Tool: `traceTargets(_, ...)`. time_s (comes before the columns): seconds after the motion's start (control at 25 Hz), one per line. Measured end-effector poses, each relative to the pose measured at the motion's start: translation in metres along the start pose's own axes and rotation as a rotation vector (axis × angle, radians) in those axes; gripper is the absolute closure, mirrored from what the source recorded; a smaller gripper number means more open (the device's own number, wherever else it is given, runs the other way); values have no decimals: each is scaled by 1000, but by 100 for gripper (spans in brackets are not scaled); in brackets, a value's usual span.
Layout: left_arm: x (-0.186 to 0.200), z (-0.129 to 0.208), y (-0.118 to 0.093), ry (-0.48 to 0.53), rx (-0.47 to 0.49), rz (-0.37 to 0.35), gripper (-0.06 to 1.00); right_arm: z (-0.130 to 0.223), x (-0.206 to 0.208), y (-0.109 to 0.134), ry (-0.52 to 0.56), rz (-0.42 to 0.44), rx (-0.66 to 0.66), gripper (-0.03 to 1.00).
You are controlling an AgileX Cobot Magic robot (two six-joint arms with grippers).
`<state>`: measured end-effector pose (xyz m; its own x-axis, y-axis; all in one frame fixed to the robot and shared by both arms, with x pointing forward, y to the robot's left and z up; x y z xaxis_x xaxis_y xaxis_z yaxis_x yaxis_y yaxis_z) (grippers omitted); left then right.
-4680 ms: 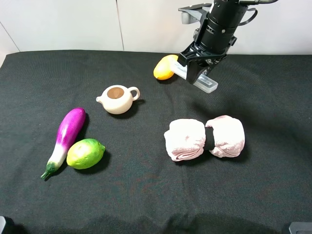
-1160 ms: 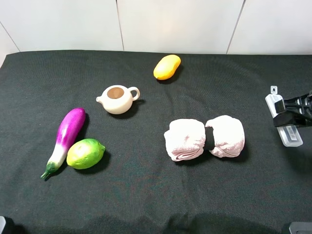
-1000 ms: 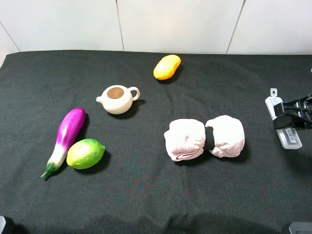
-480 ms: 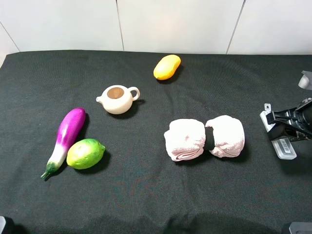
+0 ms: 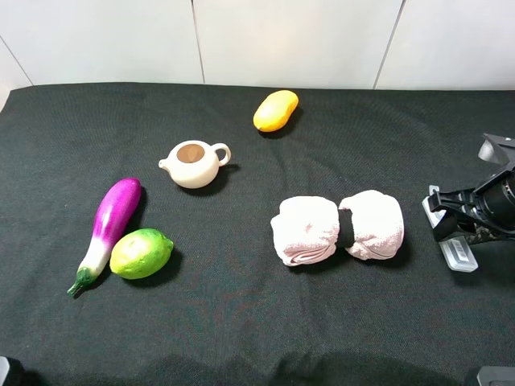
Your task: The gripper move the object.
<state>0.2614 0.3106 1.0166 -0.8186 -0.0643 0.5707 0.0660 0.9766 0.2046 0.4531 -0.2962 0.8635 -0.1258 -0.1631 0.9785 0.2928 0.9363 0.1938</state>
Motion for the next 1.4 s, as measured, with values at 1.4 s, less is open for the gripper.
traceTargets(1.4,0,0,0,0,0,0,15,1,-29,0,85,-24,-33,67)
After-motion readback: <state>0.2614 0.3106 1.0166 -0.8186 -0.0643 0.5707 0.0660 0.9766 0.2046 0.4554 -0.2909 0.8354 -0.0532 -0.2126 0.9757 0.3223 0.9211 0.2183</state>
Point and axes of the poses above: a point on each arm's last joint axis where the gripper is mounted, x pointing back along that axis away from the gripper, y along the wrist's bending axis when the last joint is at zero, z = x × y, the point moved 4 cm from there along -x, pointing out along that axis toward the gripper, and after that the axes turned 11 degrees about -x, right-handed, at the moved point
